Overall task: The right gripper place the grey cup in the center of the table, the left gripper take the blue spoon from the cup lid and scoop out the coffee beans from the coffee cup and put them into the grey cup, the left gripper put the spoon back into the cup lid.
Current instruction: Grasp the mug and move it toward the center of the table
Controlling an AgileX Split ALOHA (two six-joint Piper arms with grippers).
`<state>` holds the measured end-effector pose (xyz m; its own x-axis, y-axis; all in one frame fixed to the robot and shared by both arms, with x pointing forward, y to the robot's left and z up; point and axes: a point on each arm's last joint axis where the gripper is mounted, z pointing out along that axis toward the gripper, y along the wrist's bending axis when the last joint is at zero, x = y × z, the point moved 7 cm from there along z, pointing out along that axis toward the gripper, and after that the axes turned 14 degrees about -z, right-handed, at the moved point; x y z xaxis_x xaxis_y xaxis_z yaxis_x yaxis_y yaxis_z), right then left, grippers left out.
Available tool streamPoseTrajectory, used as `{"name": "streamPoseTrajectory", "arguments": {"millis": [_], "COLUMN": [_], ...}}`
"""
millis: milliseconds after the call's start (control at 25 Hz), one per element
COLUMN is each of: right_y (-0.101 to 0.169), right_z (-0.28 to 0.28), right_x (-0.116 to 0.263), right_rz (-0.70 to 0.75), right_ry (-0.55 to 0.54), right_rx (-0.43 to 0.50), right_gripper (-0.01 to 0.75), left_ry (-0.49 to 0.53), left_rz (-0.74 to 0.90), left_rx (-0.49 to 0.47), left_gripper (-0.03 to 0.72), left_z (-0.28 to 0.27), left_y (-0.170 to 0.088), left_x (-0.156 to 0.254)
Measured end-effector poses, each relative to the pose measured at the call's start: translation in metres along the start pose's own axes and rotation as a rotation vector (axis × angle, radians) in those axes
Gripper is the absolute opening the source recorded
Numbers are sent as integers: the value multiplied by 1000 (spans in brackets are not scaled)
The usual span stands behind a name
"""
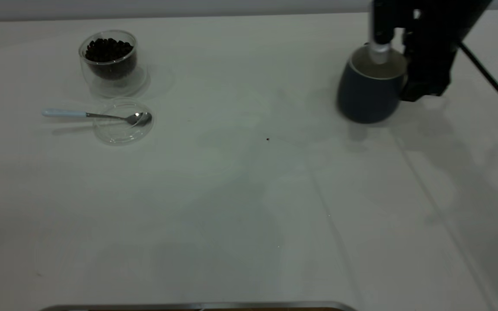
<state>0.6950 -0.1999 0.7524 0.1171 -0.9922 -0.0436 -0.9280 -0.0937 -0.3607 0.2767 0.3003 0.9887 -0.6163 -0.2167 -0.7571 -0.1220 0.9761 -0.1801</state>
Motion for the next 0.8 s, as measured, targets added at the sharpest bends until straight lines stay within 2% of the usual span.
{"name": "streamPoseTrajectory", "arguments": {"millis": [280, 440, 600, 800], "right_y": [8, 10, 11, 9], "right_z": [-2, -5, -9, -26], "right_x": [-69, -112, -142, -143], "right_rz": [-77, -102, -59, 78], "right_ry": [-73, -130, -180, -195], "right_rx": [12, 62, 104, 65], "right_gripper": [590, 590, 590, 590], "left_ry": [0, 0, 0, 0], "left_rz": [0, 0, 0, 0], "left_rx": [0, 0, 0, 0], "left_gripper": [590, 590, 590, 590], "left_z": [0, 0, 0, 0], "left_y": [0, 0, 0, 0], "left_x": [0, 0, 0, 0]}}
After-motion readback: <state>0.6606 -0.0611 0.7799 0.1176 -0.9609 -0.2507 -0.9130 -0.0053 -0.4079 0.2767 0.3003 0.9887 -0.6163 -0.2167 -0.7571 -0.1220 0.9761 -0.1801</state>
